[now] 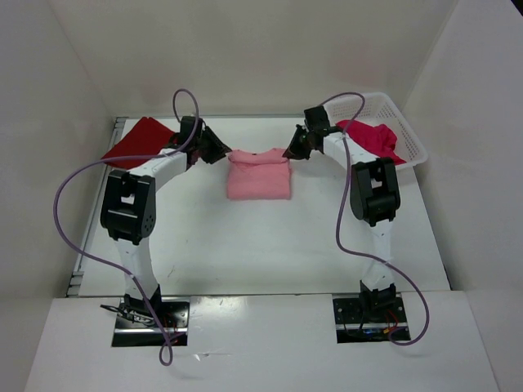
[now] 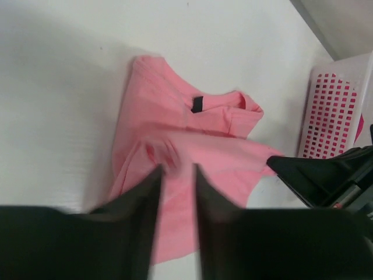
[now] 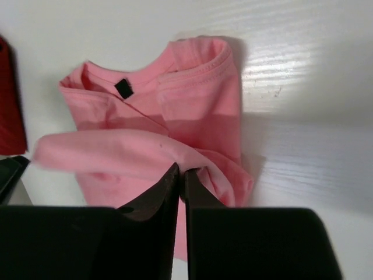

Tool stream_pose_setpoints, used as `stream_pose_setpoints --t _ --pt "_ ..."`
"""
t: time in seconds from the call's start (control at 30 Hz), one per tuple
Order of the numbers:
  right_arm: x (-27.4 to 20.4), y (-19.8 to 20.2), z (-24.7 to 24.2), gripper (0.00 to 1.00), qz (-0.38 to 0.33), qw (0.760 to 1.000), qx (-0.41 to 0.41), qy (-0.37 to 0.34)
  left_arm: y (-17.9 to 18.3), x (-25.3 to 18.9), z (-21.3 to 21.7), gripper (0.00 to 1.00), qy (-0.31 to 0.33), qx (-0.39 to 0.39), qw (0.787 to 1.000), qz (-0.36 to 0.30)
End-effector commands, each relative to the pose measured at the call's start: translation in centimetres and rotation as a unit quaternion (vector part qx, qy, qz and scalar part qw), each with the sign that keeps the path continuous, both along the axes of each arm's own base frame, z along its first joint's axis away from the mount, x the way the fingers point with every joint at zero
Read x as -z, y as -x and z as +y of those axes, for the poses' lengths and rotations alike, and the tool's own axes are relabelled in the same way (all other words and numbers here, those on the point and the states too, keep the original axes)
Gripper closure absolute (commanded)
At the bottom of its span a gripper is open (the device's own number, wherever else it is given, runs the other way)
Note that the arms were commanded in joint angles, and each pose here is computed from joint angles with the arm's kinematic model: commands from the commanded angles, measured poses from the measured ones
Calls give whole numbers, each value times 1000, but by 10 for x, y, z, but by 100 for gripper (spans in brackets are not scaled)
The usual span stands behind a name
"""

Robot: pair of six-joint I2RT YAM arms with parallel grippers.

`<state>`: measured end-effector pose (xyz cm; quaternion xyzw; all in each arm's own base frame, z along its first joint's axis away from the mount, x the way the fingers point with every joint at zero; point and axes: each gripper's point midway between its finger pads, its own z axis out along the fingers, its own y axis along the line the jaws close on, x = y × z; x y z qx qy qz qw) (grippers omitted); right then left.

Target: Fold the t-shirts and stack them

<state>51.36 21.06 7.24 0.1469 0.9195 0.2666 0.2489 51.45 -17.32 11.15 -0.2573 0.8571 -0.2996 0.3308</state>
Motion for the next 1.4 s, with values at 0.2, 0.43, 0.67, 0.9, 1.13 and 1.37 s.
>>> stream_pose_setpoints --t 0.2,0.43,0.67,0.9,1.13,1.37 --pt "-66 -35 -1 60 -82 996 11 -13 -26 -50 24 37 22 -36 996 -82" --pt "-61 -8 26 95 -79 996 -29 -14 22 -33 -40 49 49 53 995 -64" --pt "-4 -15 60 100 -22 996 -68 -45 64 36 -66 49 47 85 995 10" --pt "24 -43 76 100 -9 995 -76 -59 83 67 -58 49 29 89 995 43" --pt "21 -30 70 100 -6 995 -87 -47 113 60 -56 49 49 96 992 61" --pt "-64 10 56 89 -63 992 -96 -54 88 -29 -58 47 47 96 994 -34"
